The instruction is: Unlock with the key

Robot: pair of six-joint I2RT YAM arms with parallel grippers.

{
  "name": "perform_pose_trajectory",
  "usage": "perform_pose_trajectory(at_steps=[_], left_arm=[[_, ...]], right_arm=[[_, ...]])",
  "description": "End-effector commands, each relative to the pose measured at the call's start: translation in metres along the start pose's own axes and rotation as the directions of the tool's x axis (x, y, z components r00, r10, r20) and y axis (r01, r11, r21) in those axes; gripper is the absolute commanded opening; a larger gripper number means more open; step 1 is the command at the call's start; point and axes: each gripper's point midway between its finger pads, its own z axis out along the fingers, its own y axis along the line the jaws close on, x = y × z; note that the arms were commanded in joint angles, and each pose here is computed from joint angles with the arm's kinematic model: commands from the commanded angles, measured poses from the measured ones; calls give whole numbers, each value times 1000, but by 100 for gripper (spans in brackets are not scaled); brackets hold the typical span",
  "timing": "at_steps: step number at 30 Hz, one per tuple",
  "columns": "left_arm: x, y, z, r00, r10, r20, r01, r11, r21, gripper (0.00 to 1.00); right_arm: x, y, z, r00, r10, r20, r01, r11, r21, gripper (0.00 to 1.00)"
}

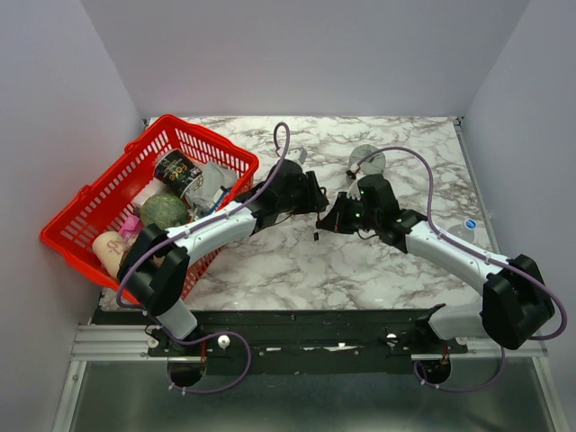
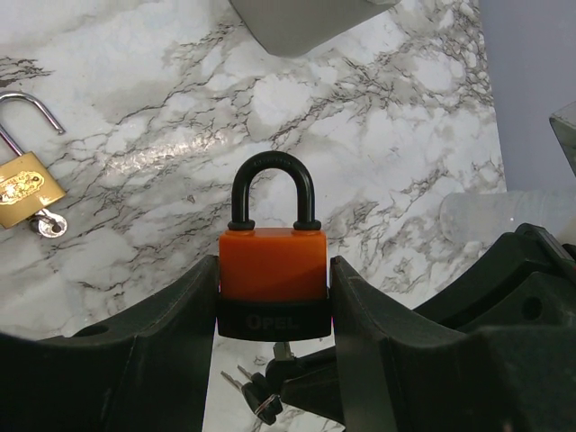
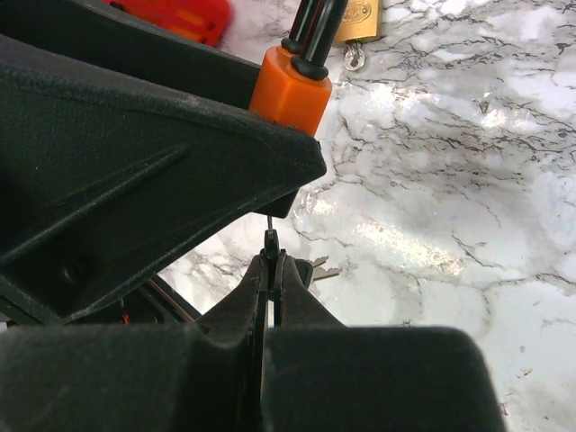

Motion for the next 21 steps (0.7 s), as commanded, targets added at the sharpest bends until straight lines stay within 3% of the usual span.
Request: perform_pose_trajectory(at_steps=[1, 21], left_arm=[[-11, -17, -11, 997, 43, 58, -44, 999, 22, 0], [14, -24, -3, 997, 76, 14, -76, 997, 26, 0]], right_arm=[[-41, 4, -5, 990, 23, 141, -26, 1000, 16, 1], [-79, -2, -25, 949, 11, 316, -10, 1000, -6, 1]])
